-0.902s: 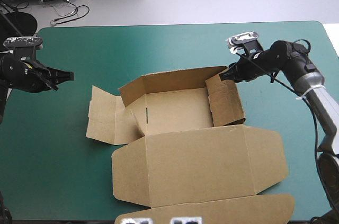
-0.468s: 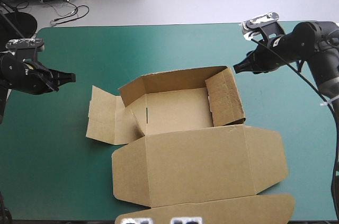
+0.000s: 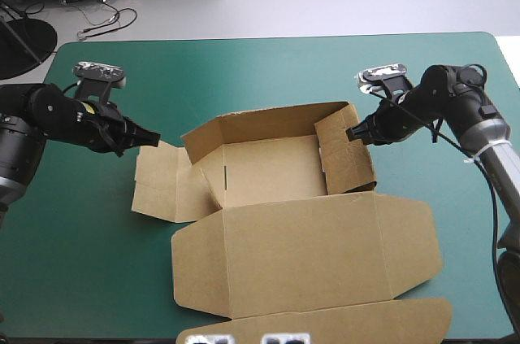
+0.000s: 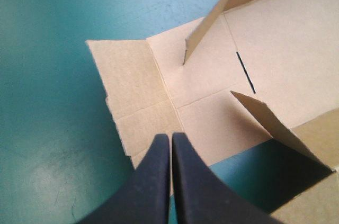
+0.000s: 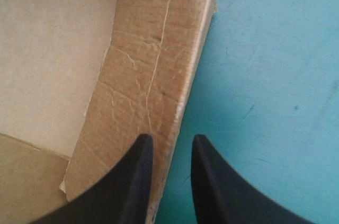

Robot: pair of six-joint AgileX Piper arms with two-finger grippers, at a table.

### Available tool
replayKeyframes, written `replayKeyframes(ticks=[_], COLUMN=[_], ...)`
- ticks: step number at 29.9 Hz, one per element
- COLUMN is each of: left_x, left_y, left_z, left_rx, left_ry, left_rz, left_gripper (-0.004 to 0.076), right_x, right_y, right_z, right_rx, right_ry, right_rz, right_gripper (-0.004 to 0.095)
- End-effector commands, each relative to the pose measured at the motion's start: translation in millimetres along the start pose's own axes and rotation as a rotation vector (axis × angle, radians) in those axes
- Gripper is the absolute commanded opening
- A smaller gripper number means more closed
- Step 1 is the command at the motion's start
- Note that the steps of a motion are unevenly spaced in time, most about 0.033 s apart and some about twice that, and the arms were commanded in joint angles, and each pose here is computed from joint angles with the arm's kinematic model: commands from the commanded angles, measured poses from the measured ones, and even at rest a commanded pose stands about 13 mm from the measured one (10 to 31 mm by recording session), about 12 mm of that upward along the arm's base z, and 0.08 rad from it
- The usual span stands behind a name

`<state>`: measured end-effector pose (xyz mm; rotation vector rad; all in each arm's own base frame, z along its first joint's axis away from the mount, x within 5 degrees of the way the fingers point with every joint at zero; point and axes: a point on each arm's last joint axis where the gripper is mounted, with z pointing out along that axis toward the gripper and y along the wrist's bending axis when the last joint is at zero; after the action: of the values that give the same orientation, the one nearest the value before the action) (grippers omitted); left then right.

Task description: Fold the box

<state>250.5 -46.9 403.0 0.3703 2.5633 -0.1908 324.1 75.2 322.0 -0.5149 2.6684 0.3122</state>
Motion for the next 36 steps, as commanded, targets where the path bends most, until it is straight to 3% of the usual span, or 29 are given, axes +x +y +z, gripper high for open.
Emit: replayKeyframes(ticks=[1,11,17,19,22,24,29,36], left_x=[-2,-2,-6,-6,-8,-11,-18,-7], left_y=[-13,-11,-20,-21,-18,-14,17,82], left_z=[-20,-20,-20,-20,-18,-18,-26,-46], left_rx=[-0.019,-0.059,0.045,0.057,0.02,-0.007,-0.007,-0.041], left_ry=[-0.092,-0.09,-0.129,-0.13,-0.145,-0.171,-0.273,-0.34], left_rz=[0.069,0.062,0.006,0.001,0.014,0.016,-0.144,-0.337], left_gripper=[-0.0003,-0.0003,-0.0003,-0.0003,-0.0003,-0.0002,-0.0002,-0.0002], right_x=[-7,-10,-9,-9,-11,-16,-31,-60], right_y=[2,-3,-9,-10,-10,-7,2,12], right_z=[-7,31,66,72,72,66,39,-23], right_rx=[-0.01,-0.066,-0.103,-0.11,-0.119,-0.132,-0.189,-0.18], right_ry=[-0.087,-0.005,0.082,0.095,0.072,0.046,0.011,-0.138], right_rz=[0.002,-0.005,0.026,0.023,0.023,0.035,0.025,0.008], right_gripper=[0.0237,0.0237,0.0232,0.0176,-0.0022,-0.0016,-0.0019,-0.0019])
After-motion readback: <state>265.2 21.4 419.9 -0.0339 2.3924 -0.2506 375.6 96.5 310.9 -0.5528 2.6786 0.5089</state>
